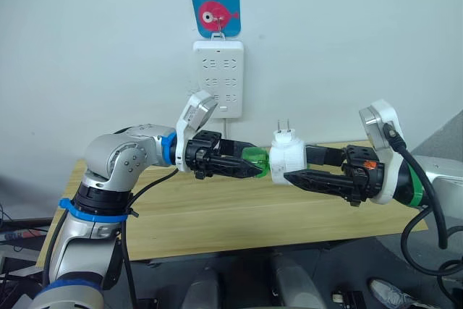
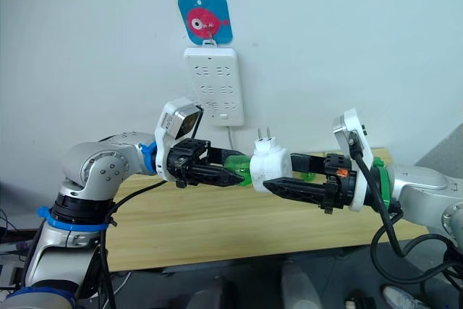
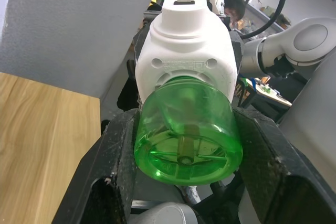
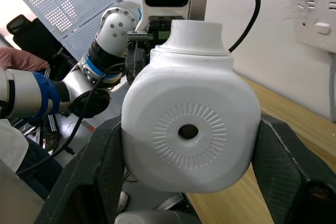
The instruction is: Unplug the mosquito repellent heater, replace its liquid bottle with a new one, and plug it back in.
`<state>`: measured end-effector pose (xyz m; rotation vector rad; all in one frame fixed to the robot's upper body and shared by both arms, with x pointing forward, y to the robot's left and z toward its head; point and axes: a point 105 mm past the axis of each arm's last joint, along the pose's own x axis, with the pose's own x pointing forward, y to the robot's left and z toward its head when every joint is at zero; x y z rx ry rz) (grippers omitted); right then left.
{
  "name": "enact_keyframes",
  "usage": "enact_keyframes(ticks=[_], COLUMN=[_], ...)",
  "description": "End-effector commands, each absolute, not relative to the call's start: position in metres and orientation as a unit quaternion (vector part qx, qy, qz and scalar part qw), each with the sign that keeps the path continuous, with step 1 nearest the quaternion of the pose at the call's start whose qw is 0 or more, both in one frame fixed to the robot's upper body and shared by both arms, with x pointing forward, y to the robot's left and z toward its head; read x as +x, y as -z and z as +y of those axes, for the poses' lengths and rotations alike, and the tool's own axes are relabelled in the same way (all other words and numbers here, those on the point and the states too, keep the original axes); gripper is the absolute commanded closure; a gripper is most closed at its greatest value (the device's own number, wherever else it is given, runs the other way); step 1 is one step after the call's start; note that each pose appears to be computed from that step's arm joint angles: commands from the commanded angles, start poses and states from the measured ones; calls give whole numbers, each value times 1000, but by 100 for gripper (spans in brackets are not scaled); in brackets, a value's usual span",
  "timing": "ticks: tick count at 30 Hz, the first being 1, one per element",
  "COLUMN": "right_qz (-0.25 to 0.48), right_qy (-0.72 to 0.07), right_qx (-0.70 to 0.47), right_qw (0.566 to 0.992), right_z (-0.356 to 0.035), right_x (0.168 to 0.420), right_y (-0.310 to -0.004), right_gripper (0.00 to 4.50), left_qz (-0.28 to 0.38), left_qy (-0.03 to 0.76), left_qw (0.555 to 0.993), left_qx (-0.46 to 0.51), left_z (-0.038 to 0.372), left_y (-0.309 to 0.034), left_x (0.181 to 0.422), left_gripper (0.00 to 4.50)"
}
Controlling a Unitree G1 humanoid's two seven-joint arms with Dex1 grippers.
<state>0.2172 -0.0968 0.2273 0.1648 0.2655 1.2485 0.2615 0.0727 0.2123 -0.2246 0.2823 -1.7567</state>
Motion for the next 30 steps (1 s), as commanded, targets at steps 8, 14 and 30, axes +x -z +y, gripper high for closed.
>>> enact_keyframes(ticks=[8, 14, 30], right_qz=[136, 152, 151], right_qy=[-591, -581, -558], right_qx=[81, 79, 90], right_qw=[791, 796, 811], right_z=[-91, -95, -101], right_x=[217, 218, 223], right_y=[-239, -239, -243], right_gripper=[116, 0, 0], left_qz=[99, 93, 100], left_qy=[793, 785, 778], left_qw=[597, 608, 613], left_qx=[-69, -74, -93], left_z=[54, 54, 57], left_y=[-216, -213, -212], left_x=[250, 253, 256], left_gripper=[216, 216, 216])
